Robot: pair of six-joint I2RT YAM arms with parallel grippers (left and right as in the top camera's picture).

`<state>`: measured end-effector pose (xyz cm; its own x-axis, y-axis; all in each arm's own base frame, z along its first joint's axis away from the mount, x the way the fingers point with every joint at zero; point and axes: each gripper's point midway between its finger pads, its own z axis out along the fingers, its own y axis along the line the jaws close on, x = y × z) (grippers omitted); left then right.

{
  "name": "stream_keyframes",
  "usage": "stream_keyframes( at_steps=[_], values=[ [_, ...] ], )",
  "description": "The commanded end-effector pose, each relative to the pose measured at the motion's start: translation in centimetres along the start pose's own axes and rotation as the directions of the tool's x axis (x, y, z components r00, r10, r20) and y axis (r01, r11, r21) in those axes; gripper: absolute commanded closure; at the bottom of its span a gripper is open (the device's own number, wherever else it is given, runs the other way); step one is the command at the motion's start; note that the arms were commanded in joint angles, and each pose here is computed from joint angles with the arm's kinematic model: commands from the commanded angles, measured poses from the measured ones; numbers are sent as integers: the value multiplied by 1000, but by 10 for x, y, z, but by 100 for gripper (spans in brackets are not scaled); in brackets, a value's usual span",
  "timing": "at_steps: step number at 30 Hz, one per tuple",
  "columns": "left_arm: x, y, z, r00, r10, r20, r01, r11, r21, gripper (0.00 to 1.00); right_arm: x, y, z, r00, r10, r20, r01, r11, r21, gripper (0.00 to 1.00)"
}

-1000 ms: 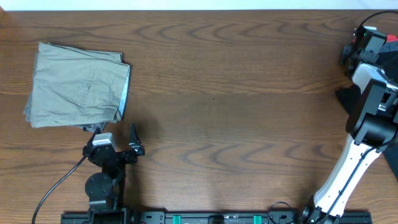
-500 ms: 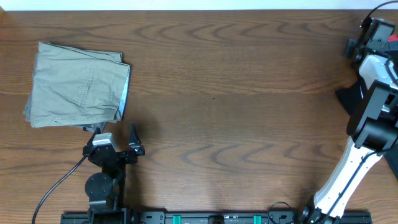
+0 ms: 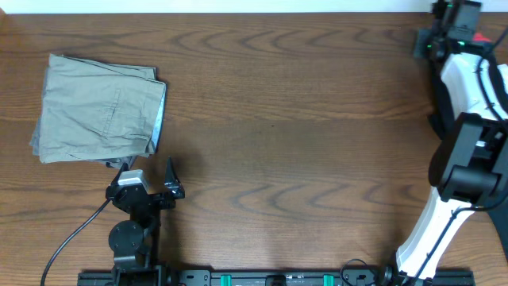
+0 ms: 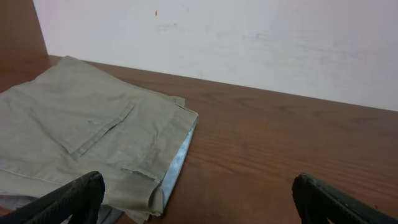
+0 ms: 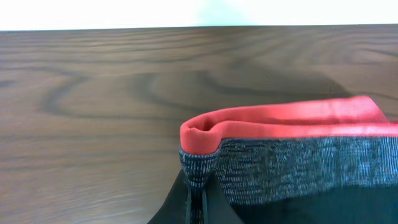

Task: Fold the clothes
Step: 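Grasp the red-grey waistband corner of the black leggings with the right gripper, then drag the leggings leftward across the table with the right gripper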

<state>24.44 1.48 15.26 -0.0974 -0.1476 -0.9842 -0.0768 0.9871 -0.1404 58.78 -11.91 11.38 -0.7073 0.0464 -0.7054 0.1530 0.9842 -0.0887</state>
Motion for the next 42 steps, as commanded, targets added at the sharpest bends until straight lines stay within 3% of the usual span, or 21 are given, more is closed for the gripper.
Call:
stream_keyframes(
  at_steps=[1,6,11,20,27,30,36,42],
  values=[
    [17,6,1,999,-5,-50,4,1000,-28,2,-10,29,-8,1000,-9,18,10,999,-43,99],
    [17,6,1,999,-5,-50,4,1000,-28,2,-8,5,-9,1000,-13,4,13,993,116,98],
    [17,6,1,999,-5,-50,4,1000,-28,2,-2,-18,-9,1000,9,-15,-6,987,160,98],
    [17,6,1,999,-5,-50,4,1000,-28,2,8,-105,-19,997,77,-23,-62,924,378,97],
    [17,6,1,999,-5,-50,4,1000,-28,2,17,-153,-25,995,100,-27,-77,894,440,99],
    [17,6,1,999,-5,-50,4,1000,-28,2,18,-142,-21,995,99,-33,-80,925,372,99],
    [16,6,1,999,-5,-50,4,1000,-28,2,-4,-47,-13,999,43,10,-43,999,0,99],
    [17,6,1,999,-5,-50,4,1000,-28,2,-19,81,-30,999,19,37,-5,937,-348,99]
  ],
)
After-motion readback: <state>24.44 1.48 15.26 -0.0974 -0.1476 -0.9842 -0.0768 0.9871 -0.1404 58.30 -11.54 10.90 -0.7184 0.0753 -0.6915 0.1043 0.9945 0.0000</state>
